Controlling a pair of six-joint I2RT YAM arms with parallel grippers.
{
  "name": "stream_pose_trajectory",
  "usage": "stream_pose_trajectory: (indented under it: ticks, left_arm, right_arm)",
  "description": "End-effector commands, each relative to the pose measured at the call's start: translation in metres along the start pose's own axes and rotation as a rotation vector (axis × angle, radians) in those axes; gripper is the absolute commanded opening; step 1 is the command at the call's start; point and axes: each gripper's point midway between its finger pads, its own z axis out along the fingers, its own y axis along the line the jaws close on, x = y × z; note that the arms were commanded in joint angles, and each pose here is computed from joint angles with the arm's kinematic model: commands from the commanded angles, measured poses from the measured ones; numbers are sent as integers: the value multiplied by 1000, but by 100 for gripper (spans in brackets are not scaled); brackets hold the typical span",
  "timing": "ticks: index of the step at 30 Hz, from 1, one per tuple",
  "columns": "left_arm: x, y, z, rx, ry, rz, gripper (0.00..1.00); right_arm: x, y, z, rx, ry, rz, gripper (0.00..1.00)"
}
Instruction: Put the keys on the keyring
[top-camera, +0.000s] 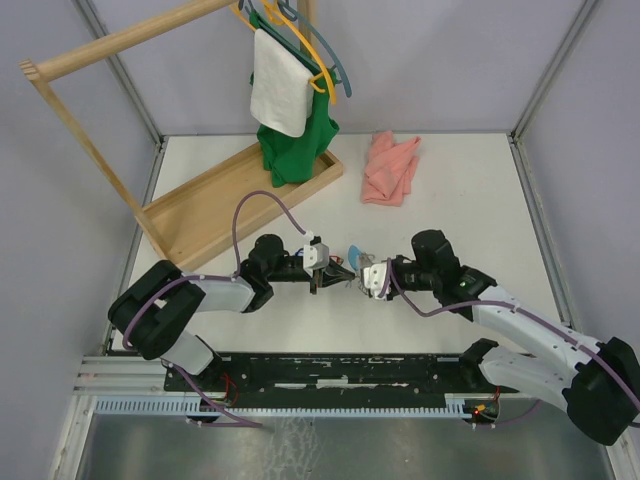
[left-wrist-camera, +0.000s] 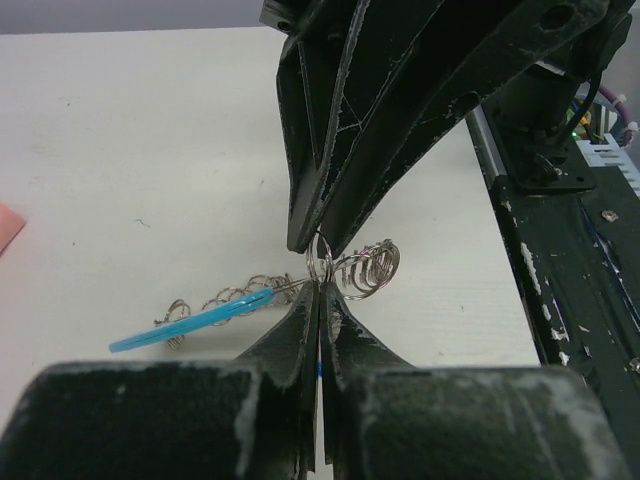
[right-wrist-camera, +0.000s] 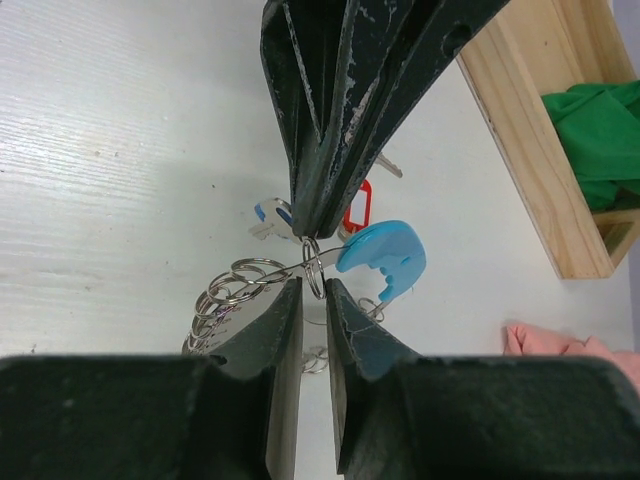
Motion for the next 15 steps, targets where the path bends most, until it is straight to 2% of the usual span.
stream_pose_trajectory:
  ticks: [1,15]
  left_arm:
    - [-27,2,5,18,-53,21,3]
    - [-32,0,8,40,-47,17,3]
  right_arm:
    - [-23,-17,-3,8,-54,-73,24]
    - [-27,-10,-5,-95,-34,-98,28]
